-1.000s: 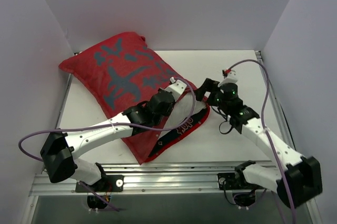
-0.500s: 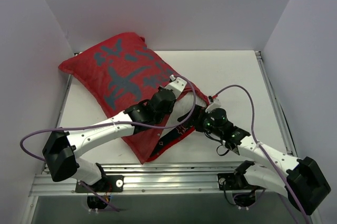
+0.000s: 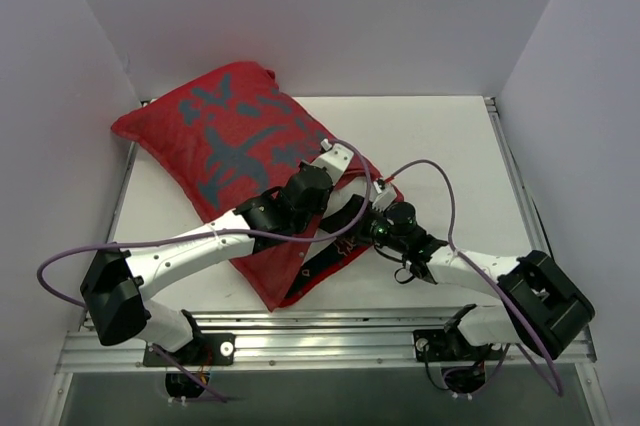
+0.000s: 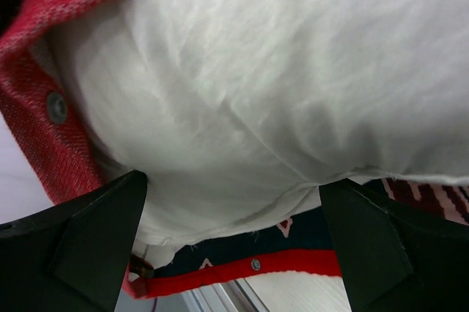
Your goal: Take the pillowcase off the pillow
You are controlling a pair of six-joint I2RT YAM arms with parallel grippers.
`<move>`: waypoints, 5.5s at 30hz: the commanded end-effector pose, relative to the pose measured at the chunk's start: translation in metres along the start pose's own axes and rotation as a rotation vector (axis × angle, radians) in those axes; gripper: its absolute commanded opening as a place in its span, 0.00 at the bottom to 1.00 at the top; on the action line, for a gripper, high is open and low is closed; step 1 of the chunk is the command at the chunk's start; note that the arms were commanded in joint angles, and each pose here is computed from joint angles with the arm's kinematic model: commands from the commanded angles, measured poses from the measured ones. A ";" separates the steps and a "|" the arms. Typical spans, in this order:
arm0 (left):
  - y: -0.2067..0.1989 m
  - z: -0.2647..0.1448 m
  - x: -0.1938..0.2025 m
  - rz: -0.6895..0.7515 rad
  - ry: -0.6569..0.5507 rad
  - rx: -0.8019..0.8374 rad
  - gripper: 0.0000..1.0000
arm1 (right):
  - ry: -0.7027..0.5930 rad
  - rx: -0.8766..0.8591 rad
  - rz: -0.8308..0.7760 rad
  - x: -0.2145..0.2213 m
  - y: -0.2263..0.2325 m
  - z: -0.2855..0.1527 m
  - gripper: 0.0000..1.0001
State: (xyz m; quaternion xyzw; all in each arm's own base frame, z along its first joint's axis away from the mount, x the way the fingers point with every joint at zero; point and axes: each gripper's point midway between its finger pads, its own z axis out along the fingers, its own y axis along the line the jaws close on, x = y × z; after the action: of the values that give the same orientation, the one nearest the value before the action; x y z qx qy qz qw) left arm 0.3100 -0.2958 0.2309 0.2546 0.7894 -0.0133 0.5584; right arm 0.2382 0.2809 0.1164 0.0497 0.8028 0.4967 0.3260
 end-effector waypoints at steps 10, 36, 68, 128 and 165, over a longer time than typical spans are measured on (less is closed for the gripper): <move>0.013 -0.004 -0.015 -0.116 -0.057 -0.031 0.02 | 0.027 -0.170 -0.035 0.000 0.030 0.028 0.25; 0.114 -0.055 -0.013 -0.292 -0.034 -0.219 0.35 | -0.245 -0.032 -0.302 -0.106 0.103 -0.044 0.00; -0.048 -0.132 0.076 -0.649 0.306 0.442 0.74 | -0.324 0.043 -0.373 -0.155 0.123 -0.011 0.00; -0.030 -0.068 0.065 -0.612 0.206 0.238 0.02 | -0.011 -0.071 0.009 -0.014 0.042 -0.011 1.00; 0.003 -0.120 0.094 -0.621 0.209 0.239 0.10 | -0.112 0.066 -0.206 -0.067 0.051 0.017 0.00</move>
State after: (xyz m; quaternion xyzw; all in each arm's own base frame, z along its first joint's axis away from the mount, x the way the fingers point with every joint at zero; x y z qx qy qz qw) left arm 0.1843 -0.2301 0.1839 0.0586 0.8827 -0.2503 0.3934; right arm 0.2451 0.3143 0.1501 -0.0230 0.8255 0.4625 0.3227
